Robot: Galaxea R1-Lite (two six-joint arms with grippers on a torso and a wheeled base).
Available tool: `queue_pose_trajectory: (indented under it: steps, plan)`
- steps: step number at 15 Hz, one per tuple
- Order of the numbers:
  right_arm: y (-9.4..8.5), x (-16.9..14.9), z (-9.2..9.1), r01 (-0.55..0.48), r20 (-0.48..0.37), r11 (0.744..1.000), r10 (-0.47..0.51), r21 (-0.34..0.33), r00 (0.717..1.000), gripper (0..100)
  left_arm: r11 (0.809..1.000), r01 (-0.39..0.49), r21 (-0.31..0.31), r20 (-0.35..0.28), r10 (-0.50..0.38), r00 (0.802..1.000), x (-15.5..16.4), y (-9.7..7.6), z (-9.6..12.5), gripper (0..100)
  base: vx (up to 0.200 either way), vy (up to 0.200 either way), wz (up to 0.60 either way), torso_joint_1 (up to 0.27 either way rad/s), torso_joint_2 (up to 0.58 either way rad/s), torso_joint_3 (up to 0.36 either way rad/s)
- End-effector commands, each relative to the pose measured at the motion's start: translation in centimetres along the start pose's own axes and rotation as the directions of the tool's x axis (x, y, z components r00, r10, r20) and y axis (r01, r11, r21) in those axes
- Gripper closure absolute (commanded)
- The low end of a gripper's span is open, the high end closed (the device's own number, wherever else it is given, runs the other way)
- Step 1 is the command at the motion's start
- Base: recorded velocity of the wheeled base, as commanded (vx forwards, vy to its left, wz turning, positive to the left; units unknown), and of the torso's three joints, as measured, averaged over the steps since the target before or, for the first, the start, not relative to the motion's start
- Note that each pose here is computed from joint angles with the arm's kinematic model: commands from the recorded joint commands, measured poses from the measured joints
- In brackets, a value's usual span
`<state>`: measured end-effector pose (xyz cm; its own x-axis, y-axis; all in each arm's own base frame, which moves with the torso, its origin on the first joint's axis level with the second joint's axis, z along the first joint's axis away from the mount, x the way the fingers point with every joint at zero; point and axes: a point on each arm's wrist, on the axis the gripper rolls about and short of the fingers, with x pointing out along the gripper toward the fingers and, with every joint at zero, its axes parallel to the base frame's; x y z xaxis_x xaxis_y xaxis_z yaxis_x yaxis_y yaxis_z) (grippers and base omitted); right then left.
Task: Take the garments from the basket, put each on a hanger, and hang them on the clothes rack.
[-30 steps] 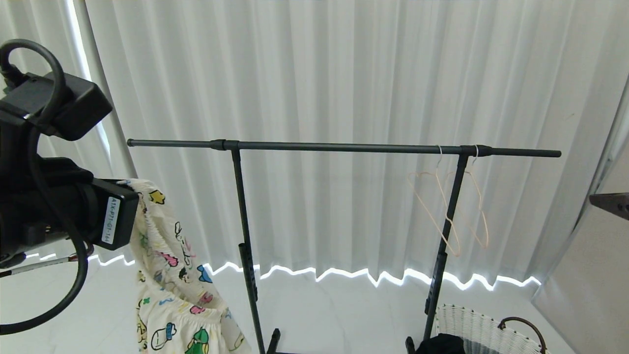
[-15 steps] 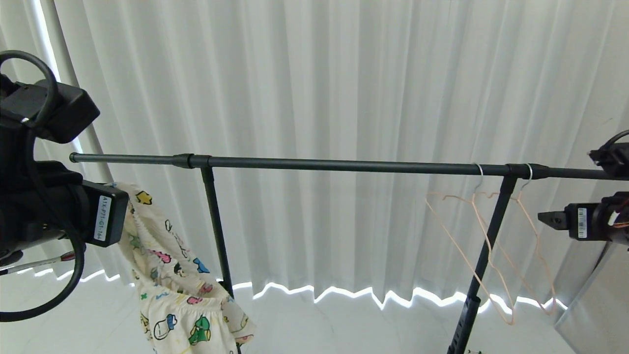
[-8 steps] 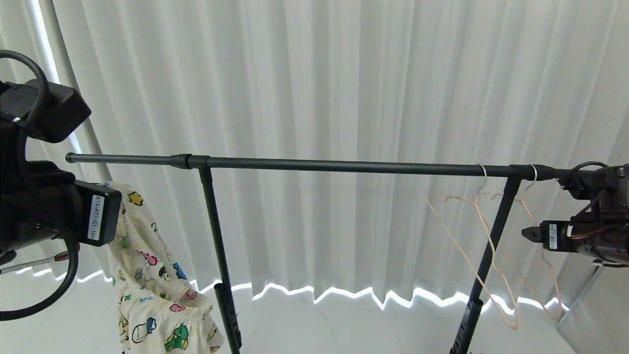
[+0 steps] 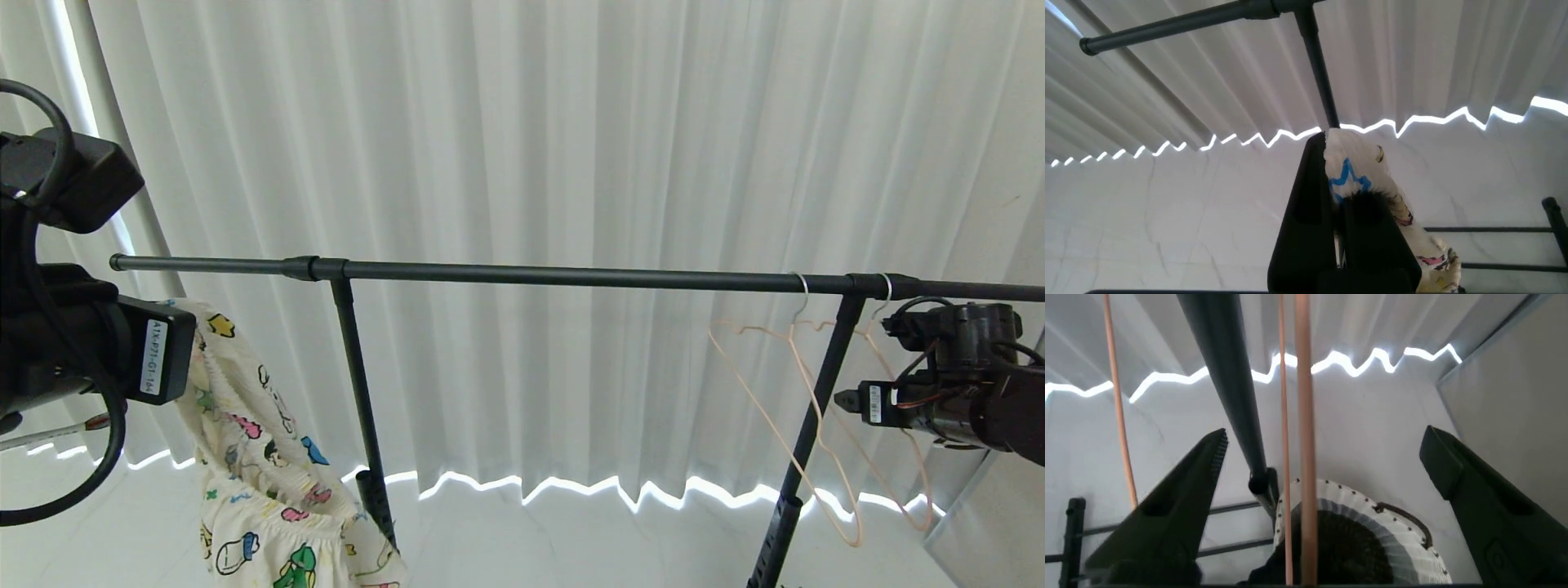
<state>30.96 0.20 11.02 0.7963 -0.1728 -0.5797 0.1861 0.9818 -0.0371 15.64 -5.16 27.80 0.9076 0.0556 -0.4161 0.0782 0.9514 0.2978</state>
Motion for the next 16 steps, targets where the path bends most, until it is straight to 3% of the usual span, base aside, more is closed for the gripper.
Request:
queue_pose_trajectory:
  steps: [1, 5, 9, 12, 16]
  plan:
    - [0.1, 0.5, -0.4, 0.002, -0.020, 1.000, -0.002, -0.003, 1.000, 100, 1.000, 0.000, 0.001, -0.001, 0.000, 1.000, 0.1, 0.0, 0.1, 100, 0.000, 0.000, 0.00, 0.000, 0.00, 0.000]
    - [0.1, 0.4, -0.2, 0.000, -0.013, 1.000, 0.000, -0.002, 1.000, 100, 1.000, 0.001, 0.002, 0.001, -0.001, 1.000, 0.1, 0.0, 0.1, 100, 0.000, 0.000, 0.00, 0.000, 0.00, 0.000]
    - [0.0, -0.4, 0.7, -0.007, 0.060, 0.999, 0.005, 0.032, 0.998, 100, 1.000, -0.002, 0.000, 0.003, 0.002, 1.000, 0.0, 0.0, 0.1, 100, 0.000, 0.000, 0.00, 0.000, 0.00, 0.000]
    - [-0.3, -2.4, 1.8, -0.019, 0.124, 0.998, 0.012, 0.055, 0.992, 100, 1.000, -0.002, 0.000, 0.001, 0.002, 1.000, 0.0, 0.0, 0.1, 100, 0.000, 0.000, 0.00, 0.000, 0.00, 0.000]
    - [-0.9, -5.5, 1.2, -0.044, 0.158, 0.997, 0.035, 0.058, 0.987, 100, 1.000, -0.001, 0.002, -0.006, 0.001, 1.000, 0.2, -0.1, 0.0, 100, 0.000, 0.000, 0.00, 0.000, 0.00, 0.000]
